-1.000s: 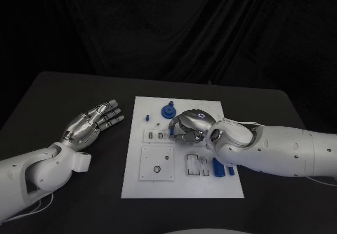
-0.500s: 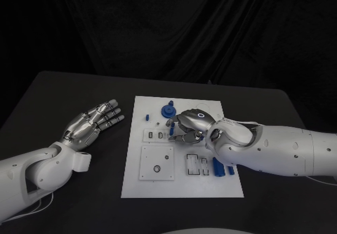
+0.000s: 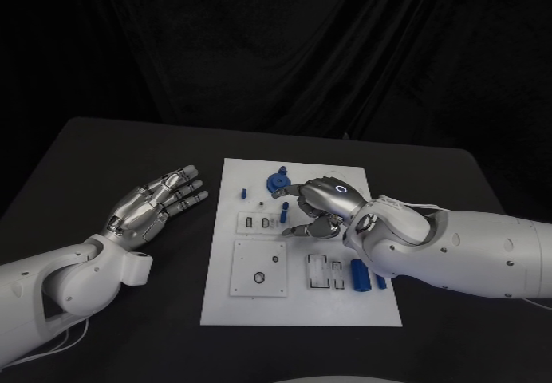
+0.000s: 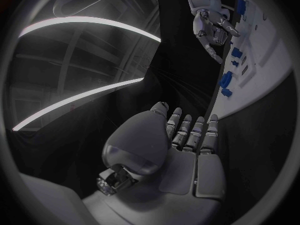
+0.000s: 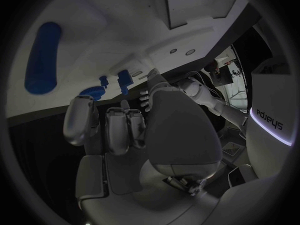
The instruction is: Assemble the parts on the task board
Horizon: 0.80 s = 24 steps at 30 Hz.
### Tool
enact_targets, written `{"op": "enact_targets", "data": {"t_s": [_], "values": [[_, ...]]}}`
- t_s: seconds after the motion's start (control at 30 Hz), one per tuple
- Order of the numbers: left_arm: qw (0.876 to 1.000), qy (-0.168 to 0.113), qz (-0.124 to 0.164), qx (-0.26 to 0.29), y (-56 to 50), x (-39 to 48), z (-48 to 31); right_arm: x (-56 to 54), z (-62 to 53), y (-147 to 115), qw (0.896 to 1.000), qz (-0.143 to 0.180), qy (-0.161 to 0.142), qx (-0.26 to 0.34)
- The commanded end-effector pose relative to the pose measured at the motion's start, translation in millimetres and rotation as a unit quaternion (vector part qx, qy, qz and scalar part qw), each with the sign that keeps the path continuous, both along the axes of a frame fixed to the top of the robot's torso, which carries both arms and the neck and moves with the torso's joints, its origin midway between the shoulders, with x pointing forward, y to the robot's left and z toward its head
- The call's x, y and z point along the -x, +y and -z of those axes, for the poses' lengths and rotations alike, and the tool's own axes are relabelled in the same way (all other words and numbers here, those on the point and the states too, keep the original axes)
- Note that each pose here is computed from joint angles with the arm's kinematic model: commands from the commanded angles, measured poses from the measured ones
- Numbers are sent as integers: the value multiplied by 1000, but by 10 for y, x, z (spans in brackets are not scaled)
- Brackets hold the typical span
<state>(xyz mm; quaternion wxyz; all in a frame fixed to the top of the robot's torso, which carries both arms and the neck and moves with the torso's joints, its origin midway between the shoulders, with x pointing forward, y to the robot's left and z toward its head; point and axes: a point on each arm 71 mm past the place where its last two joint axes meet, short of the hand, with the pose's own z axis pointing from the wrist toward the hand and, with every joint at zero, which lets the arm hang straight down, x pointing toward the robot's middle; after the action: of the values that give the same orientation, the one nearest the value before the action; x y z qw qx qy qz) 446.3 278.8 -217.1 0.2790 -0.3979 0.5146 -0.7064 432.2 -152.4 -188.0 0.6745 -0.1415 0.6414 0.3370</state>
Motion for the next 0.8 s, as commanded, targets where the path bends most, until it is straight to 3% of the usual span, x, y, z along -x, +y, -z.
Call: {"op": "enact_targets", "data": {"t_s": [0.03, 0.23, 0.37, 0.57, 0.7, 0.8], "values": [[998, -46, -7, -30, -35, 30, -80, 3, -201, -58, 998, 0, -34, -44], [996, -56, -7, -67, -56, -65, -226, -115, -485, -296, 997, 20, -38, -70], [992, -72, 1, -102, -90, -211, -396, -201, -636, -499, 995, 44, -47, -75], [978, -100, 20, -180, -201, -432, -587, -288, -704, -732, 993, 77, -51, -72], [950, -151, 41, -271, -333, -548, -660, -341, -697, -856, 992, 97, -47, -69], [919, -183, 56, -344, -485, -624, -674, -365, -679, -941, 991, 111, -44, -68]]}}
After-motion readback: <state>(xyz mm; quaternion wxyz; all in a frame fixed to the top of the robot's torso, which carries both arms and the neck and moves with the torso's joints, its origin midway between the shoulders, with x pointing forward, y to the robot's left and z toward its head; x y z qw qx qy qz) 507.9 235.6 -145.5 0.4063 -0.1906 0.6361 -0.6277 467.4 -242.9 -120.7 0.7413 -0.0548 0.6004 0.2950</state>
